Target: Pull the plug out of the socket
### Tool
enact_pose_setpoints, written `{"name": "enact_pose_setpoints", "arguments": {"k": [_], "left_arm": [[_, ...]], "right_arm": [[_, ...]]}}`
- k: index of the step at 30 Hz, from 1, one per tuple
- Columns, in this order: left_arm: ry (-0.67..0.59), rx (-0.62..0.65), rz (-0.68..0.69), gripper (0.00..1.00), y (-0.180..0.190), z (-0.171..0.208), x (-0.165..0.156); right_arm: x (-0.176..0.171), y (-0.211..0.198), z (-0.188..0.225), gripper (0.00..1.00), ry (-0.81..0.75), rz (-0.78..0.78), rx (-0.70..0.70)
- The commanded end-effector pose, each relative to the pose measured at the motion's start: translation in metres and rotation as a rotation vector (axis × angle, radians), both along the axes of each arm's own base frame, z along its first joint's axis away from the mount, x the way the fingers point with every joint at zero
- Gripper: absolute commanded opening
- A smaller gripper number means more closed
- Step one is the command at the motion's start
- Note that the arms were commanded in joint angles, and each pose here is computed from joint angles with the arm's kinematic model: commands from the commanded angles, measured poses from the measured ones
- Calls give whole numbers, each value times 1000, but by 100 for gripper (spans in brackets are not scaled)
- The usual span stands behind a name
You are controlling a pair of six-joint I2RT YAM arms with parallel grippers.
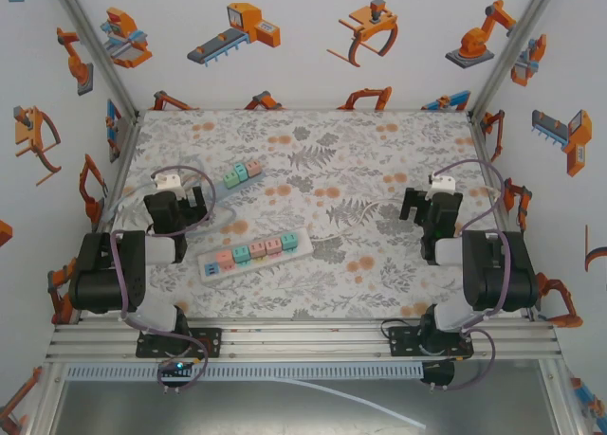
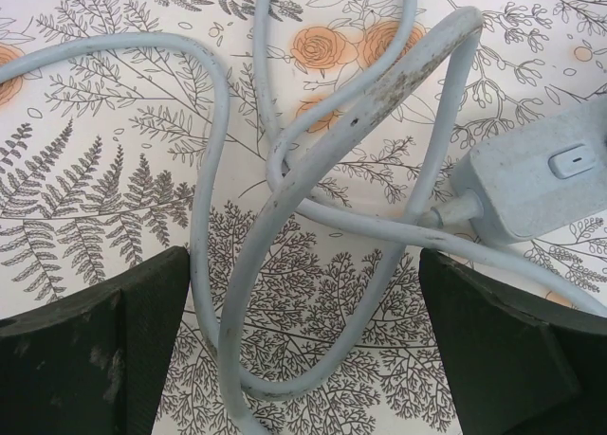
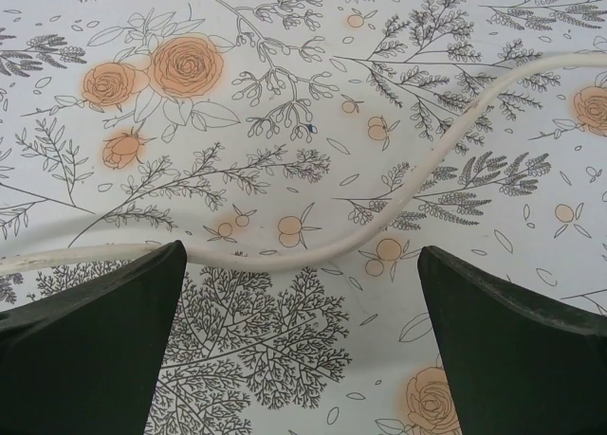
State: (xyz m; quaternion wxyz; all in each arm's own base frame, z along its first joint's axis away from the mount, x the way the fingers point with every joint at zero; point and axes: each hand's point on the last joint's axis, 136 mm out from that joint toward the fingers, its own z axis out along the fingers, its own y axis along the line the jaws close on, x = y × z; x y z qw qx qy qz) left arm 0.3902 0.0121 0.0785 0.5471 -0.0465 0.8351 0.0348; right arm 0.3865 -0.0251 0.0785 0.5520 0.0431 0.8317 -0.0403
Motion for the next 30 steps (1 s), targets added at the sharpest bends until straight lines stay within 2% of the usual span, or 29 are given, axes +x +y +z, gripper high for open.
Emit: {"name": "enact_pose_setpoints", "arguments": {"k": [1, 22, 27, 30], "left_arm": [[-27, 1, -32, 97, -6, 11, 8], [-27, -10, -45, 97, -7, 10, 7], [-45, 13, -13, 97, -5, 17, 5], [-65, 26, 34, 97, 2, 31, -1]], "right_arm": [[8, 0, 10, 99, -31, 4, 10], [6, -1, 12, 99, -42, -2, 10], [-13, -16, 44, 99, -112, -102, 16], [-26, -12, 62, 99, -81, -113, 100]]}}
